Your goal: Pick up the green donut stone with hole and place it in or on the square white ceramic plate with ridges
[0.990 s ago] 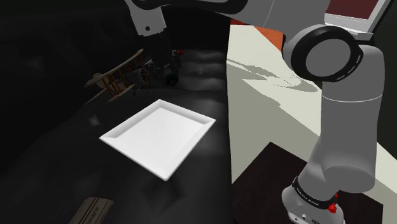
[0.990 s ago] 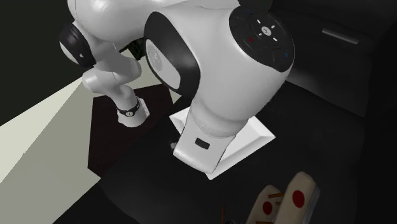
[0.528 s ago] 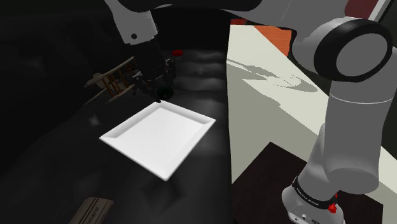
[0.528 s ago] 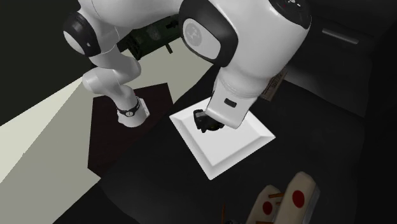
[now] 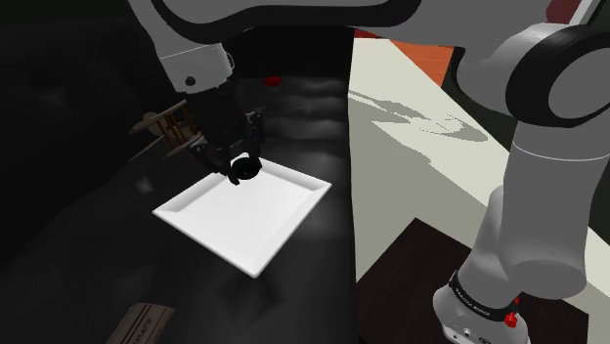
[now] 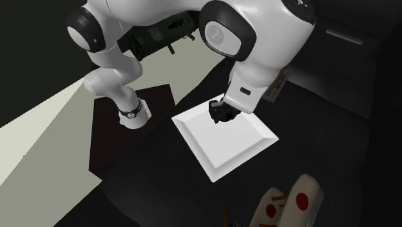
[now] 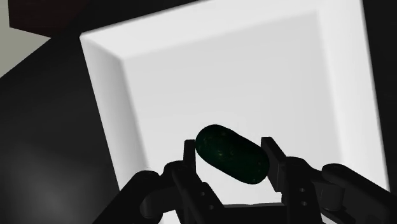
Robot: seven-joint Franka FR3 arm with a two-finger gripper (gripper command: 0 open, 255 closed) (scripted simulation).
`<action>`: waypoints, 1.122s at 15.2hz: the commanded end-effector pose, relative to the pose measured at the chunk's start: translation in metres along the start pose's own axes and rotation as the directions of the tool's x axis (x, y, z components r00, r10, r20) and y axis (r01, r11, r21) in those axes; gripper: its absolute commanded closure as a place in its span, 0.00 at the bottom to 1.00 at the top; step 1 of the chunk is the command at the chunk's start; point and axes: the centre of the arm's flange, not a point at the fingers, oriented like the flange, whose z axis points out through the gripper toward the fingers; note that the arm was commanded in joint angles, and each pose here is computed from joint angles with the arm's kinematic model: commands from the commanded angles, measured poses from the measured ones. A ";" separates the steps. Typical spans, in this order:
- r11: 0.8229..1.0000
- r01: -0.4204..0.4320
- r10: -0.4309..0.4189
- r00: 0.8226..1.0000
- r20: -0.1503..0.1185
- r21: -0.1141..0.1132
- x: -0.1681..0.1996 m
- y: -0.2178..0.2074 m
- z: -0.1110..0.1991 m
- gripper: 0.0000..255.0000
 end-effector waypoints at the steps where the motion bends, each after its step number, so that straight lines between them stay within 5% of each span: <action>1: 1.000 0.000 0.000 1.000 0.000 0.000 0.002 -0.003 0.011 1.00; 7: 1.000 0.000 0.000 1.000 0.000 0.000 0.008 -0.008 0.041 1.00; 15: 1.000 0.000 0.000 1.000 0.000 0.000 0.008 -0.008 0.044 1.00; 16: 1.000 0.000 0.000 1.000 0.000 0.000 0.008 -0.008 0.044 0.00; 17: 1.000 0.000 0.000 1.000 0.000 0.000 0.008 -0.008 0.044 0.00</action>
